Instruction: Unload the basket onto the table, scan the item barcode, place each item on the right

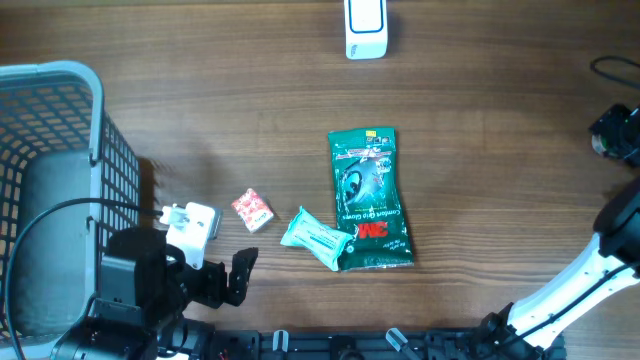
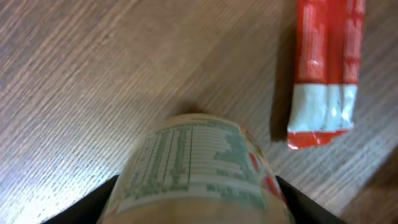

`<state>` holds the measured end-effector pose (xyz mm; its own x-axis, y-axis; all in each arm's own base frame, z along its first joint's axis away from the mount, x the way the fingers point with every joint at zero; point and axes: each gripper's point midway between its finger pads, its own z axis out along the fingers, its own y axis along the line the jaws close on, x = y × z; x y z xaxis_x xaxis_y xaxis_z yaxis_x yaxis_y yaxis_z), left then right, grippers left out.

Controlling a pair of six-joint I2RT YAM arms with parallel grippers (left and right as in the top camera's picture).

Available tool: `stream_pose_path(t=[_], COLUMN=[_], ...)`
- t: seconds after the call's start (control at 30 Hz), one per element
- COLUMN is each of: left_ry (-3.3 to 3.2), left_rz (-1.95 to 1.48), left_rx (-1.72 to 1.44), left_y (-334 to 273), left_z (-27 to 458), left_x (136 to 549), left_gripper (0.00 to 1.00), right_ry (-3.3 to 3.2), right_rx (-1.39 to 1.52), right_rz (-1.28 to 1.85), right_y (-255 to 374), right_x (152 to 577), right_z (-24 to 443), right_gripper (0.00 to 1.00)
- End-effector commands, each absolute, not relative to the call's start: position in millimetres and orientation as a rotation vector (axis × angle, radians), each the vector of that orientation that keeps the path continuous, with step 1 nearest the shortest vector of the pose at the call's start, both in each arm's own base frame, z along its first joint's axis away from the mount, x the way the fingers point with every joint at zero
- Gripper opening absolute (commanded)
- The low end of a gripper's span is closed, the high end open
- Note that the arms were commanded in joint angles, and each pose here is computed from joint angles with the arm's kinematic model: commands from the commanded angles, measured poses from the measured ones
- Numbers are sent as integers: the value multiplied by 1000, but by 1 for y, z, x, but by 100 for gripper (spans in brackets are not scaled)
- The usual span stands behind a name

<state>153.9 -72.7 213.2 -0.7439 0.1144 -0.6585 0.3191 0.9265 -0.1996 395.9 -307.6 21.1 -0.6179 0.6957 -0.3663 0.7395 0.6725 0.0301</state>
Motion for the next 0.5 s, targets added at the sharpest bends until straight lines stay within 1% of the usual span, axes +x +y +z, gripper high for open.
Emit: stream_pose_path(t=[0.0, 0.07, 0.13, 0.17, 0.2, 0.27, 0.33, 0.37, 0.43, 0.47], left_ry=[2387, 2387, 2387, 2387, 2387, 2387, 2387, 2387, 2387, 2387], left_rz=[-385, -385, -385, -385, -385, -385, -385, -385, -385, -385], left_rx=[322, 322, 322, 322, 322, 322, 322, 322, 322, 322], left_y=[-72, -72, -72, -72, -72, -72, -72, -72, -72, -72], left_z=[215, 215, 215, 215, 215, 215, 215, 215, 215, 215], left_x=[154, 154, 154, 154, 154, 154, 154, 154, 154, 154], left_gripper=[100, 100, 100, 100, 100, 100, 100, 100, 100, 100], right_ry=[2473, 2404, 2220, 2123, 2052, 1981, 2038, 2083, 2224, 2328], right_rx=[1231, 1209, 1154, 1129, 1092, 942, 800, 751, 676, 605], right_rz=[-158, -174, -195, -156, -93, 97, 262, 329, 486, 590], right_y=[-321, -329, -336, -331, -319, -264, -195, -166, -104, -63], right_x=[388, 398, 413, 417, 420, 426, 429, 430, 426, 420], right_z=[37, 81, 175, 219, 254, 317, 340, 339, 323, 309], right_gripper=[100, 100, 100, 100, 100, 100, 100, 100, 100, 100])
